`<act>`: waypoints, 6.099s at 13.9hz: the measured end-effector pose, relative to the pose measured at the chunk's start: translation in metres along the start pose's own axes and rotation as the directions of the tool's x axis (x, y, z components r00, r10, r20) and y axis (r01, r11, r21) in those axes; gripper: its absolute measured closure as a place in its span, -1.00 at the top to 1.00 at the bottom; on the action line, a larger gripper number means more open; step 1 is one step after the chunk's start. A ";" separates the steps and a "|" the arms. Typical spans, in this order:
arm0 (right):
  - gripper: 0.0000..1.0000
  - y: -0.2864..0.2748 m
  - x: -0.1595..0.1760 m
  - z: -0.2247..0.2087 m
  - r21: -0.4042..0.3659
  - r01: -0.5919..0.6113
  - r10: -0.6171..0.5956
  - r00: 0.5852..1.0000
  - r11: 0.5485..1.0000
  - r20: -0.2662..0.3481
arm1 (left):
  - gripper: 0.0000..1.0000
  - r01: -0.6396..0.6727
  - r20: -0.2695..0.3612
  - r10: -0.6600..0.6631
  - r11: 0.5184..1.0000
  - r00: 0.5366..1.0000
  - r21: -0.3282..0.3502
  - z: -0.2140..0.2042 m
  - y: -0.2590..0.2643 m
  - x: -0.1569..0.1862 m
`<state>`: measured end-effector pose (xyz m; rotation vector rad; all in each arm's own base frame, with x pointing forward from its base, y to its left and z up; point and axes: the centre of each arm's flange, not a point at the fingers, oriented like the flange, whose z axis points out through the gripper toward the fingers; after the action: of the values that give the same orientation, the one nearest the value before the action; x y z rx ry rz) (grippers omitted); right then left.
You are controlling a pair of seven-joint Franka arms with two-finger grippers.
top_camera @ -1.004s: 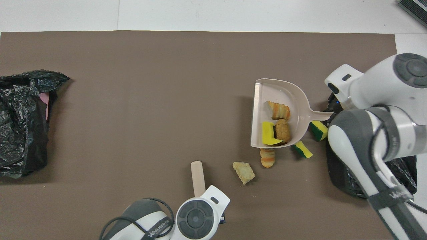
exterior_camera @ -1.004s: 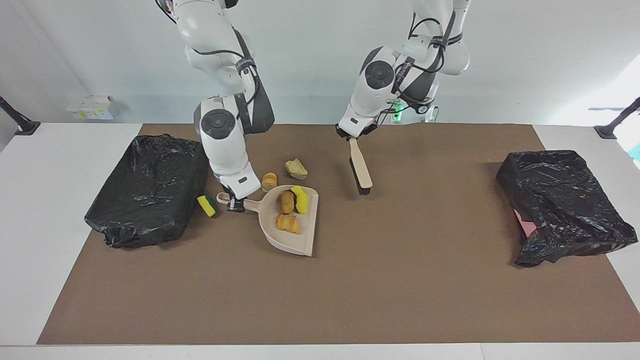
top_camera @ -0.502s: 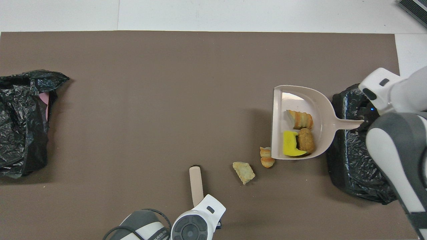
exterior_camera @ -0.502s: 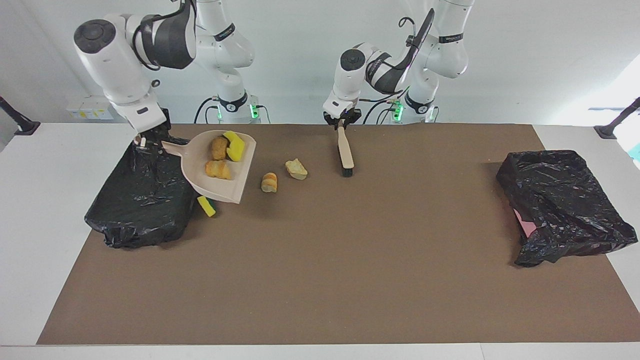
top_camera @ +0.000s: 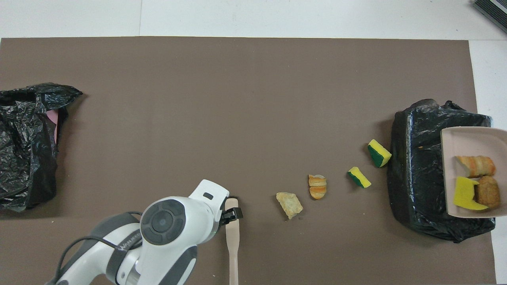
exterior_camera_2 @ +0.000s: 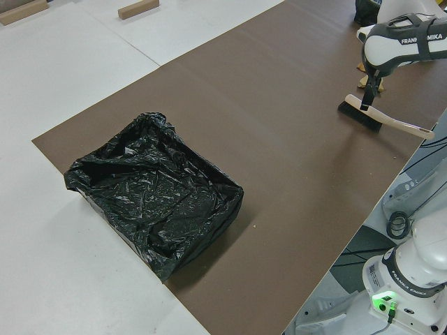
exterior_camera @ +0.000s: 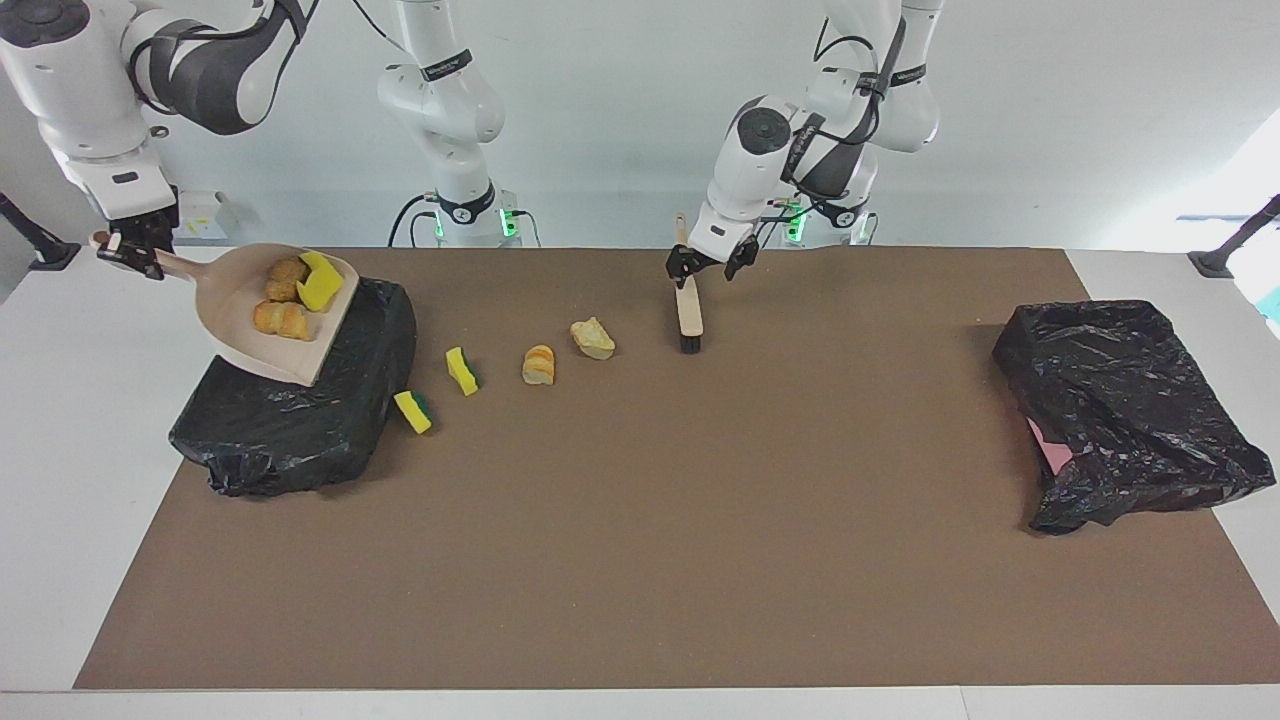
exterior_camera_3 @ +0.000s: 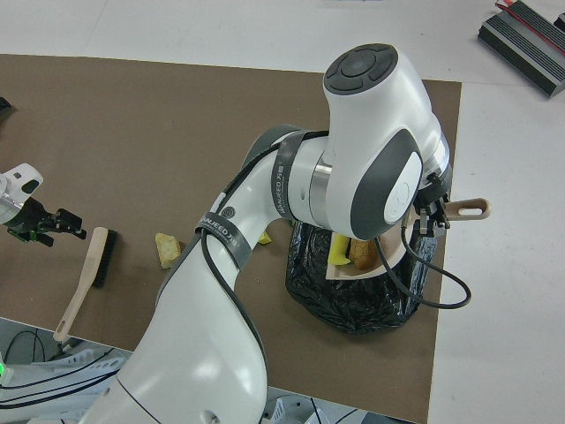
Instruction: Sweep and dump trash in bin
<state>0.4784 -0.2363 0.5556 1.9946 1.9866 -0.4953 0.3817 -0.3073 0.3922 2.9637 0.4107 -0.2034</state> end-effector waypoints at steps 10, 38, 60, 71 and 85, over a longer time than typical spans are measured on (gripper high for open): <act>-0.36 -0.030 0.093 -0.021 -0.077 -0.002 0.027 0.944 0.997 0.328 | 1.00 -0.232 -0.208 0.226 0.973 0.952 -0.006 -0.116 -0.090 0.166; -0.36 0.000 0.234 -0.140 0.004 -0.434 0.429 0.891 0.901 0.146 | 1.00 -0.295 -0.060 0.306 0.945 0.950 0.141 -0.310 -0.215 0.188; -0.36 0.071 0.675 -0.143 0.497 -0.867 0.985 0.096 0.012 0.144 | 1.00 -0.291 -0.063 0.302 0.946 0.951 0.141 -0.312 -0.217 0.187; -0.30 0.064 0.710 -0.114 0.516 -0.856 0.985 0.097 0.011 0.140 | 1.00 -0.291 -0.063 0.302 0.946 0.951 0.141 -0.312 -0.217 0.187; 0.16 0.001 0.661 -0.141 0.412 -0.909 0.966 0.157 0.060 0.206 | 1.00 -0.393 -0.068 0.406 0.907 0.911 0.154 -0.294 -0.161 0.175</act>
<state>0.4812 0.4206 0.3974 3.0814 0.0693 -0.4615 0.5371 -0.0617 0.6341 3.1156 -0.2181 -0.0379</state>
